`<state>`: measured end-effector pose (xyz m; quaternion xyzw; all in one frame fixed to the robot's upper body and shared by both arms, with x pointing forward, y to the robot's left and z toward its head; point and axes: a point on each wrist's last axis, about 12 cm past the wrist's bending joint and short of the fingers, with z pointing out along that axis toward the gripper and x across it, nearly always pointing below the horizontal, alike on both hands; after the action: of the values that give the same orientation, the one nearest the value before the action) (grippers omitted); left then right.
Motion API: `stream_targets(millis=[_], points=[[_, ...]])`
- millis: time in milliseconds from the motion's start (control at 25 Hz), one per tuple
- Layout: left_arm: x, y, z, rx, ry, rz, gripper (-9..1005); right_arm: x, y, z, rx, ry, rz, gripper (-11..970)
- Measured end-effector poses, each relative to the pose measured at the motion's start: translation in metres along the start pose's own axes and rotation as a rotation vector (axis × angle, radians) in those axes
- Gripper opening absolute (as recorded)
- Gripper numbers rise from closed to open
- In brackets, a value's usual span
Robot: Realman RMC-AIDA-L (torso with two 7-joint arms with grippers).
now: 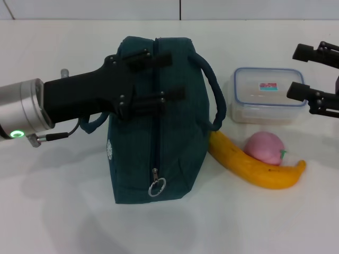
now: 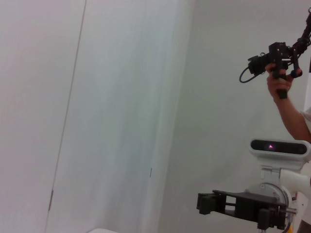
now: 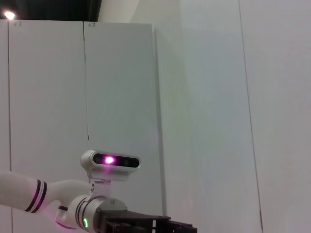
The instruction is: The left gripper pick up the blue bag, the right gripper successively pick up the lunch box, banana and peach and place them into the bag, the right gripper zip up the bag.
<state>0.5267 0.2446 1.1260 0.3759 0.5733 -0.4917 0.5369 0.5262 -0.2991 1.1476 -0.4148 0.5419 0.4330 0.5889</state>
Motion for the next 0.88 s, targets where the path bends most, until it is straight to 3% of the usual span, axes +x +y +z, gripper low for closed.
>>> stream_targets(millis=[720,880], points=[[-0.0006,0.0002,0.0011,0.006,0.002,0.002,791,0.0006,-0.0001,0.0028,-0.012,0.004,0.004,740],[-0.0098,0.0022,0.0012,0.007,-0.014,-0.020,791,0.0012,0.0003,0.0027,-0.013,0.005,0.006,740]])
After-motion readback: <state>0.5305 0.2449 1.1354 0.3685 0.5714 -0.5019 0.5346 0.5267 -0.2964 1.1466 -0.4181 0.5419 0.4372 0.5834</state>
